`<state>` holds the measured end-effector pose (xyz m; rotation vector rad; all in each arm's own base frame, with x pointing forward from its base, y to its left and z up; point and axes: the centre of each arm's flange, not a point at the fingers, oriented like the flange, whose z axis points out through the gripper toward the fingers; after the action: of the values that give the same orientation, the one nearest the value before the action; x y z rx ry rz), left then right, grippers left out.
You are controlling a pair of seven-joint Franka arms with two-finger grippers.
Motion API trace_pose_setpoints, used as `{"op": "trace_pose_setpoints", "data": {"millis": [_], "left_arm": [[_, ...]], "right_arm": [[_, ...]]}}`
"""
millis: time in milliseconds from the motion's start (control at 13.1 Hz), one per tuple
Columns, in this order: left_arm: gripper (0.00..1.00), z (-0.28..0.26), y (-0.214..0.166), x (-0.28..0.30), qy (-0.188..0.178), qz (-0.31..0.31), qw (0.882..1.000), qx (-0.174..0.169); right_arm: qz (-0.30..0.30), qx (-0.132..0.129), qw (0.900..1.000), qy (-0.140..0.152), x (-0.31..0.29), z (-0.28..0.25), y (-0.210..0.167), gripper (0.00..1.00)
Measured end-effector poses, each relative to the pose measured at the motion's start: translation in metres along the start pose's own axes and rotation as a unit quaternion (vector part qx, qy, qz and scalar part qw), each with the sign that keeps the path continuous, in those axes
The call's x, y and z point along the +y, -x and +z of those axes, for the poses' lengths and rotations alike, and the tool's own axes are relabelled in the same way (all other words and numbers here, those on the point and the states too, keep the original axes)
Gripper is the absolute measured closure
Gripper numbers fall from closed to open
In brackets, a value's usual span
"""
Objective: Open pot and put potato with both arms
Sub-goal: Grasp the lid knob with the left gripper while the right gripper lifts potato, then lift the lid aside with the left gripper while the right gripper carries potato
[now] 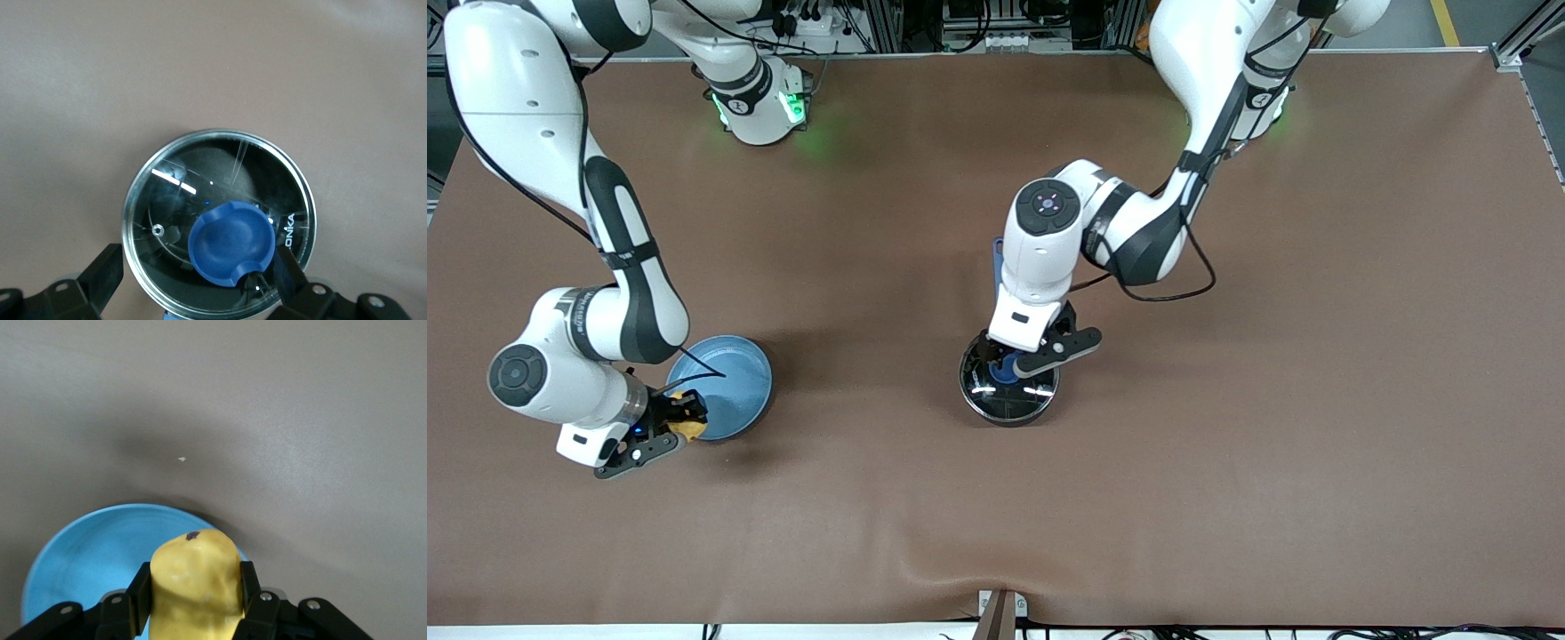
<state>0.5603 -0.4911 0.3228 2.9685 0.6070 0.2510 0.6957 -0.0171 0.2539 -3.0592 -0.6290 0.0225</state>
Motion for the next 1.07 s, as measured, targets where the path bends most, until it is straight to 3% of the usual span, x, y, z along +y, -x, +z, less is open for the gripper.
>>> {"op": "trace_pose_setpoints", "data": {"millis": [229,764,1070], "left_arm": [[0.0,0.013,0.003,0.004,0.009,0.003,1.0,0.005],[0.0,0.034,0.003,0.008,0.037,0.005,0.999,0.02],[0.0,0.043,0.004,0.007,0.032,0.006,0.999,0.018]], "right_arm": [[0.06,-0.02,0.998,-0.013,-0.029,-0.036,-0.008,0.44],[0.166,-0.002,0.986,-0.014,-0.158,-0.093,-0.042,0.44],[0.23,0.006,0.972,-0.039,-0.232,-0.107,-0.056,0.44]]}}
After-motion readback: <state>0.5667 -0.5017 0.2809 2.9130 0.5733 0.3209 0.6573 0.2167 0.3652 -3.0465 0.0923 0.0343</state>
